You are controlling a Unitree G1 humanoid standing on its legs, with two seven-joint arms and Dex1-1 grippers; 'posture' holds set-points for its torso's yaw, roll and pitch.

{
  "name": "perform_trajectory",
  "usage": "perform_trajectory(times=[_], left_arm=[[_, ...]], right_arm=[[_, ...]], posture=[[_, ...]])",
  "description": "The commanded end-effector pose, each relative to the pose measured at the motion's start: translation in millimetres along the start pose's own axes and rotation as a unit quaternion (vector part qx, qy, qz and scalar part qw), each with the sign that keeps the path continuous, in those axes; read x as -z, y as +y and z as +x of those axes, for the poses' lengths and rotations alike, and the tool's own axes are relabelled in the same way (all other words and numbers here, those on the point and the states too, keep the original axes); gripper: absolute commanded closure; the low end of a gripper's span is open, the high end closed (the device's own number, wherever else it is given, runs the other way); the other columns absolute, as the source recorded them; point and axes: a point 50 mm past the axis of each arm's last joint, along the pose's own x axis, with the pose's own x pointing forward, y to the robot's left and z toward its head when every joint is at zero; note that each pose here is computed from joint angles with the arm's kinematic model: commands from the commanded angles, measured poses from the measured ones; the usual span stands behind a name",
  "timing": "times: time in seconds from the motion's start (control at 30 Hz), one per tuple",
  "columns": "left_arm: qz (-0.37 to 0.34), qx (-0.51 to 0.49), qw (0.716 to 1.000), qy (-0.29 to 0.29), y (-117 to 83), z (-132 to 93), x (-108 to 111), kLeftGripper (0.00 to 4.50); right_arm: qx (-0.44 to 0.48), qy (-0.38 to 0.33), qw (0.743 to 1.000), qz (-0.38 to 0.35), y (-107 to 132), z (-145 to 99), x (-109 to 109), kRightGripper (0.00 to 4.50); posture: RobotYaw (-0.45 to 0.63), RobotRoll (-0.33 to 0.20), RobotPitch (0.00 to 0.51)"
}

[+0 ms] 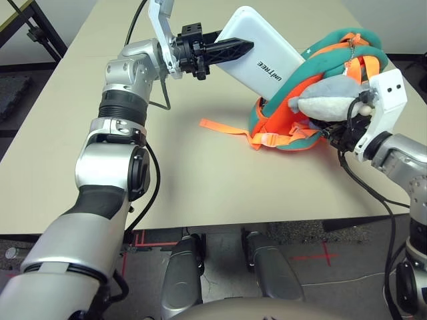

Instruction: Put the pencil case into the backpack and zip it.

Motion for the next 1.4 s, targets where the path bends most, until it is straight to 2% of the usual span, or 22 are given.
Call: perform_trajectory(times=[0.03, 0.27, 0.43, 0.53, 0.67, 0.8, 0.83, 1.0, 1.13, 1.23, 1.4], left_arm=[[-0.004, 0.021, 0.999, 0.023, -3, 27, 25, 3.14], [0.038, -0.041, 0.998, 0.033, -2, 73, 52, 3.14], [0.036, -0.068, 0.996, 0.046, -1, 78, 62, 3.14], [0.033, -0.091, 0.995, 0.038, 4, 73, 58, 3.14], [0.028, -0.102, 0.994, 0.002, 11, 56, 37, 1.77], [0.028, -0.099, 0.994, -0.030, 15, 38, 8, 0.20], [0.028, -0.097, 0.994, -0.036, 15, 33, 0, 0.00], [0.041, -0.102, 0.993, -0.050, 13, 11, -27, 0.00], [0.039, -0.101, 0.994, -0.028, 10, 1, -22, 0.00], [0.028, -0.100, 0.995, -0.008, 7, -4, -10, 0.93], [0.017, -0.095, 0.995, 0.019, 2, -7, 4, 2.92]], right_arm=[[-0.009, 0.024, 1.000, 0.008, 2, 6, 8, 4.14], [-0.006, 0.021, 1.000, 0.007, 3, 5, 8, 4.14], [-0.005, 0.019, 1.000, 0.006, 4, 6, 8, 4.14], [-0.006, 0.017, 1.000, 0.006, 5, 7, 8, 4.14], [-0.010, 0.016, 1.000, 0.007, 6, 8, 8, 4.14], [-0.014, 0.016, 1.000, 0.007, 6, 10, 9, 4.14], [-0.015, 0.016, 1.000, 0.008, 6, 11, 9, 4.14], [-0.018, 0.017, 1.000, 0.008, 6, 13, 10, 4.14], [-0.020, 0.017, 1.000, 0.007, 6, 14, 10, 4.14], [-0.020, 0.016, 1.000, 0.006, 5, 14, 10, 4.14], [-0.020, 0.017, 1.000, 0.003, 5, 14, 9, 4.14]], posture=[[-0.22, 0.000, 0.200], [-0.24, 0.000, 0.191], [-0.24, 0.000, 0.185], [-0.24, 0.000, 0.185], [-0.24, 0.000, 0.185], [-0.21, 0.000, 0.188], [-0.21, 0.000, 0.188], [-0.20, 0.000, 0.186], [-0.20, 0.000, 0.182], [-0.20, 0.000, 0.181], [-0.20, 0.000, 0.182]])
